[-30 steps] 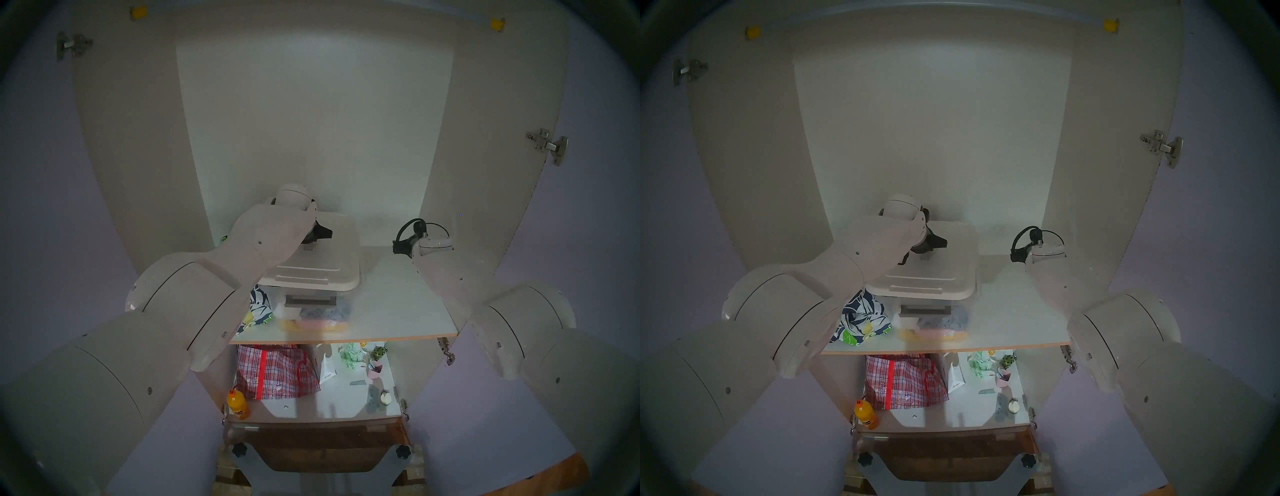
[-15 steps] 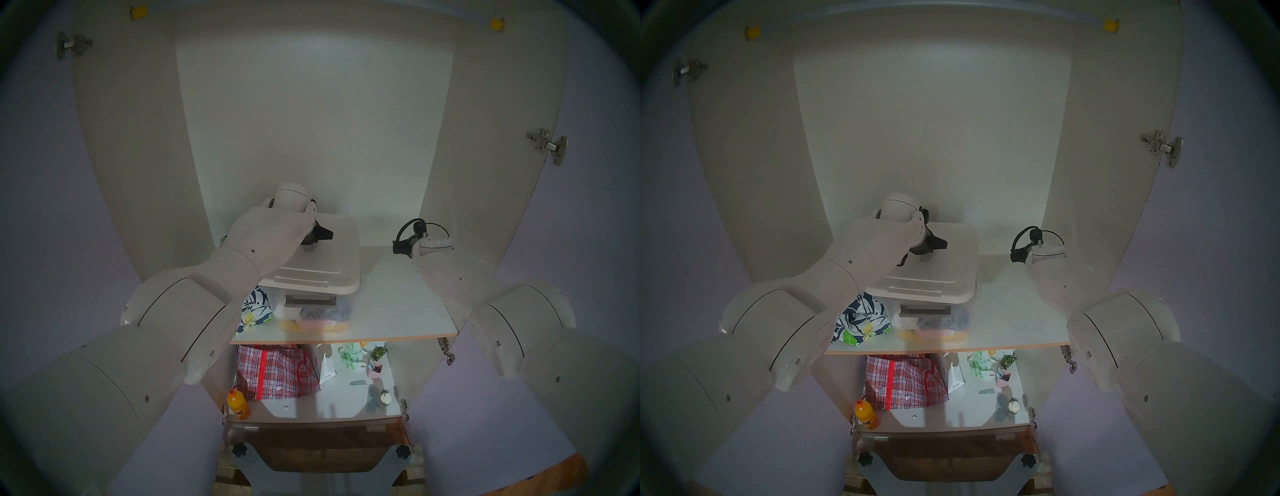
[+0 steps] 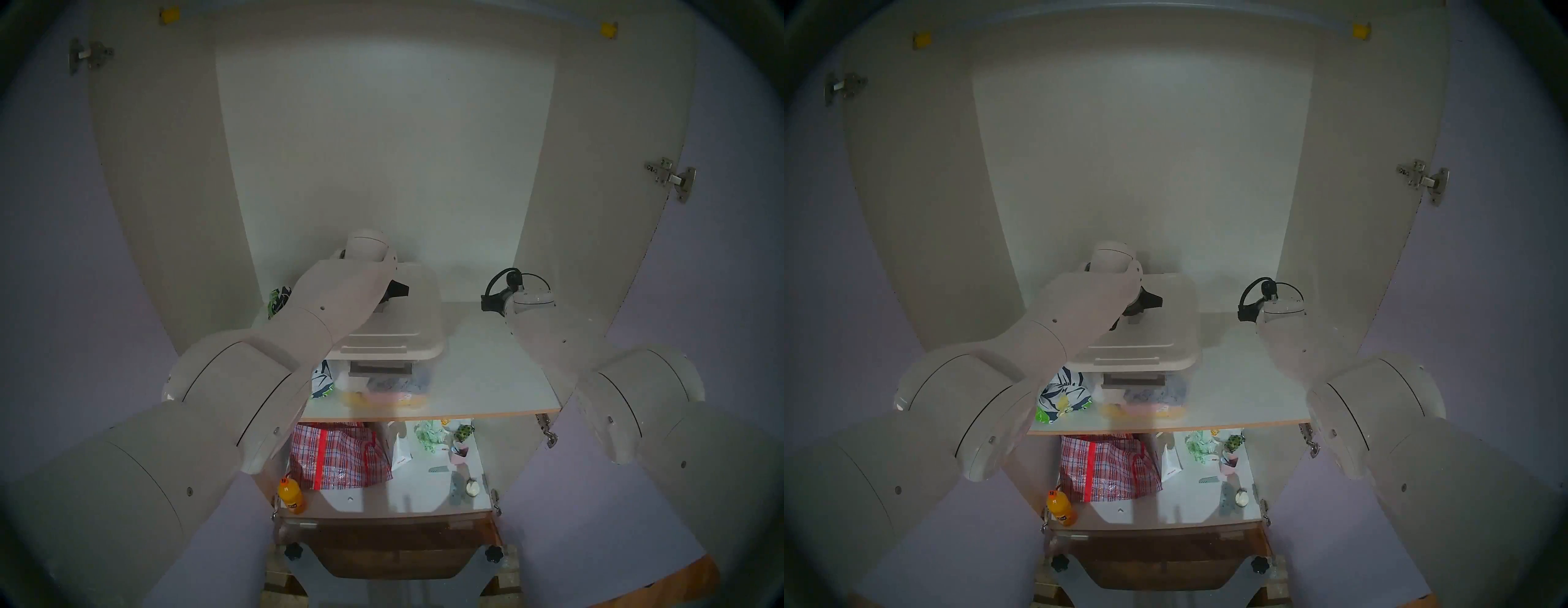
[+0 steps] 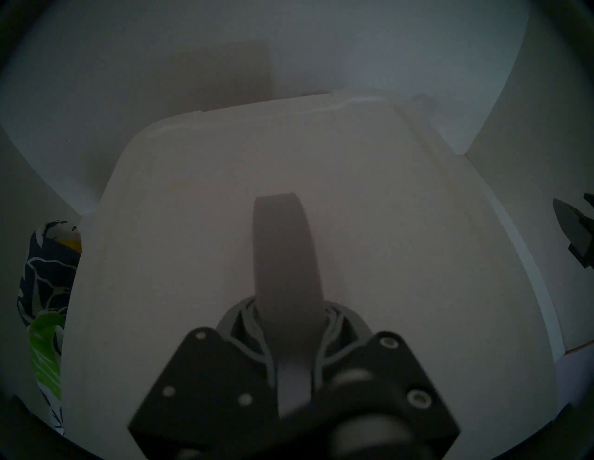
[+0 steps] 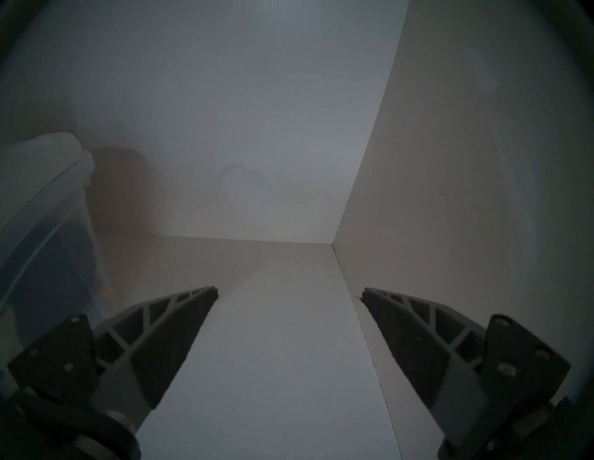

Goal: Take clothing out of the storage bin and put the lid back on the bin

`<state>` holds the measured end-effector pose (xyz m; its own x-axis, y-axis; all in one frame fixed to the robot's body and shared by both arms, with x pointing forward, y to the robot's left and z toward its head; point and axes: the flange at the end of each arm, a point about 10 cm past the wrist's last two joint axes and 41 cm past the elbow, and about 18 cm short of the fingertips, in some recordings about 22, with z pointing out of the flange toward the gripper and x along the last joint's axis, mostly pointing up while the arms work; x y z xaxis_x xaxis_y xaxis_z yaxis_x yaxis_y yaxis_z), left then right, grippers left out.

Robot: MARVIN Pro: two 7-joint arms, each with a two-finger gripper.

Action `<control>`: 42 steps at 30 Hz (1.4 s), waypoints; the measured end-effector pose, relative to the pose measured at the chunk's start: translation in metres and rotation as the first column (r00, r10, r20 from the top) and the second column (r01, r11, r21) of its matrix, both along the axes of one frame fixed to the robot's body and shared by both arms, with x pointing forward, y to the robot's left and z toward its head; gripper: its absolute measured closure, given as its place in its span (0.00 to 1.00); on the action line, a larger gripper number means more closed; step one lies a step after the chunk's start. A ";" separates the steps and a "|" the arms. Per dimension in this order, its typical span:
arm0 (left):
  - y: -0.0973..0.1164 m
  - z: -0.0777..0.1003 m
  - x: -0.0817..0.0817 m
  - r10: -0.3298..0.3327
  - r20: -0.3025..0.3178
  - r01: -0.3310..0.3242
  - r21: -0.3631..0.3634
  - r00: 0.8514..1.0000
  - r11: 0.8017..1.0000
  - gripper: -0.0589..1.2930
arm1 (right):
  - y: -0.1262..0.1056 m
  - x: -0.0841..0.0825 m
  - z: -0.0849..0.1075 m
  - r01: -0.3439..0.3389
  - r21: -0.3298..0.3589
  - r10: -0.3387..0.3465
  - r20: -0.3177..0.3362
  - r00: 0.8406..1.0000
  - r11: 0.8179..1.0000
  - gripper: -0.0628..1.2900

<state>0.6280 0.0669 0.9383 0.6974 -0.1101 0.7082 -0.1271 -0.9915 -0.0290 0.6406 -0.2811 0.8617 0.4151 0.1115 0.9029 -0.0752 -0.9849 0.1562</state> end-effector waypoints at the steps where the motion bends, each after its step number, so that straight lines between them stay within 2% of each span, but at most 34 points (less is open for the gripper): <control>1: -0.001 0.000 0.000 0.001 0.000 -0.001 0.000 1.000 1.000 0.86 | 0.000 0.000 0.000 0.000 0.000 0.000 0.000 1.000 1.000 0.04; 17: -0.018 0.006 0.003 -0.004 0.008 0.003 0.029 1.000 1.000 0.86 | 0.000 0.000 0.000 0.000 0.000 0.000 0.000 1.000 1.000 0.04; 33: -0.015 0.003 0.002 0.017 0.000 -0.017 0.038 1.000 0.999 0.86 | 0.000 0.000 0.000 0.001 0.000 -0.001 0.000 1.000 1.000 0.04; 38: -0.017 0.003 0.001 0.032 0.008 -0.032 0.057 0.999 0.998 0.86 | 0.000 0.000 0.000 0.001 0.000 -0.001 -0.001 1.000 1.000 0.04; 42: -0.017 0.003 -0.001 0.066 0.033 -0.069 0.121 0.997 0.990 0.86 | 0.000 0.000 0.000 0.001 0.000 -0.001 -0.001 1.000 1.000 0.04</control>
